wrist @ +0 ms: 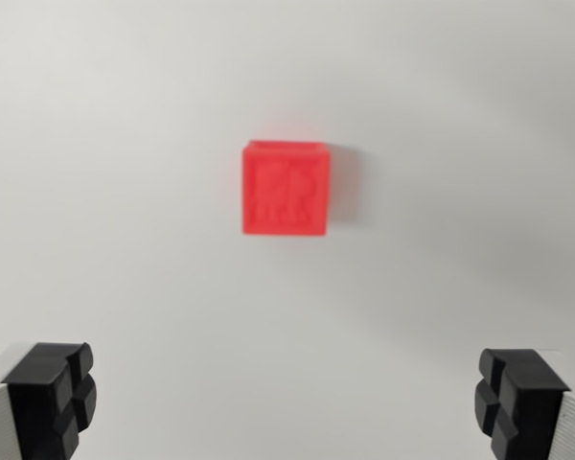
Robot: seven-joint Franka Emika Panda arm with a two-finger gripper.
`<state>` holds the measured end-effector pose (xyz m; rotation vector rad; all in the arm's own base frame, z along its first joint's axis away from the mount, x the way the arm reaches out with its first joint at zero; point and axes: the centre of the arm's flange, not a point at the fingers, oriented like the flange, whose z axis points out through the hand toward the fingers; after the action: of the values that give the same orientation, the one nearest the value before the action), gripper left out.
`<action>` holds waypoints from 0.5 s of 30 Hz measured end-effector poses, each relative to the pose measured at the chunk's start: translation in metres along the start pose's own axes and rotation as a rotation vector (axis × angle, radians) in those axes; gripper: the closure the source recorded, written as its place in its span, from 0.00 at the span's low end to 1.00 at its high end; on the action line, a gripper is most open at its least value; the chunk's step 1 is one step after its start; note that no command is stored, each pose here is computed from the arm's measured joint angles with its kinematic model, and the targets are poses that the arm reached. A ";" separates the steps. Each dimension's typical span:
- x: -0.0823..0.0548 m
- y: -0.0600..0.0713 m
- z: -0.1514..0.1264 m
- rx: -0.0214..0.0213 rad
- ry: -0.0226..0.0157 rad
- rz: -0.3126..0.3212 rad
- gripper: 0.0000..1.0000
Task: Destack cube
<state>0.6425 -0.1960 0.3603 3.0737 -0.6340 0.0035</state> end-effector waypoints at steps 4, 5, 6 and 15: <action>0.000 0.000 -0.011 0.0000 -0.0006 0.000 0.00; 0.000 0.000 -0.015 0.0001 -0.0004 0.000 0.00; 0.000 0.000 -0.018 0.0001 -0.0005 0.000 0.00; 0.001 0.000 -0.038 0.0002 -0.0003 0.000 0.00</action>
<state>0.6430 -0.1961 0.3986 3.0739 -0.6342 0.0031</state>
